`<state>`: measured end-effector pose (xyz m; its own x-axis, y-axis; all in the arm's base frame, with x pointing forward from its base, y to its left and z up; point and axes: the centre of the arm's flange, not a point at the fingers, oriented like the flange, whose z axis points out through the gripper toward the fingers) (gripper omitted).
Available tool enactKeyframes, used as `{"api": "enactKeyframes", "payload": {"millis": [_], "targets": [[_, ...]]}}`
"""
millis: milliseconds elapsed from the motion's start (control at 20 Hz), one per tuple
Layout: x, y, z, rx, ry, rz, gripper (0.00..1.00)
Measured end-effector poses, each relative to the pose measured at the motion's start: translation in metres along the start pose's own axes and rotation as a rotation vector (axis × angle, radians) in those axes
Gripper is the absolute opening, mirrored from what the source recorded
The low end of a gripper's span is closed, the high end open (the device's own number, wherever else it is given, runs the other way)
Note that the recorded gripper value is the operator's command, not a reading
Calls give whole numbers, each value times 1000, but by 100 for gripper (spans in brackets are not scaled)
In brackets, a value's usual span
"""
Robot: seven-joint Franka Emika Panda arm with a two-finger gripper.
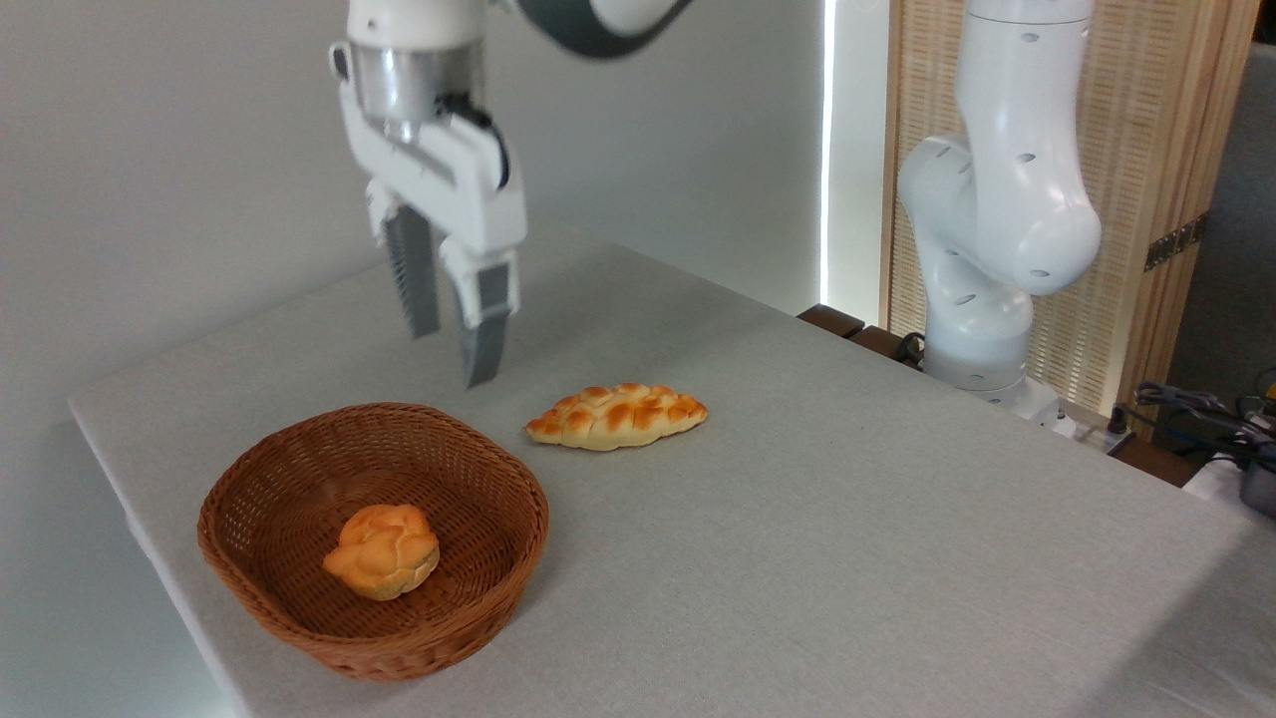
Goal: Put bread into the basket
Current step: 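Open the gripper to release the bun and lift away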
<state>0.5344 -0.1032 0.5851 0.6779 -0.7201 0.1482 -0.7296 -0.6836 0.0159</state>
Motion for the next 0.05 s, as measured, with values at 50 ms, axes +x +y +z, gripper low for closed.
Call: {"api": "enactKeyframes", "payload": {"millis": [50], "targets": [[-4,4,-8,-19,-23,2,100]]}}
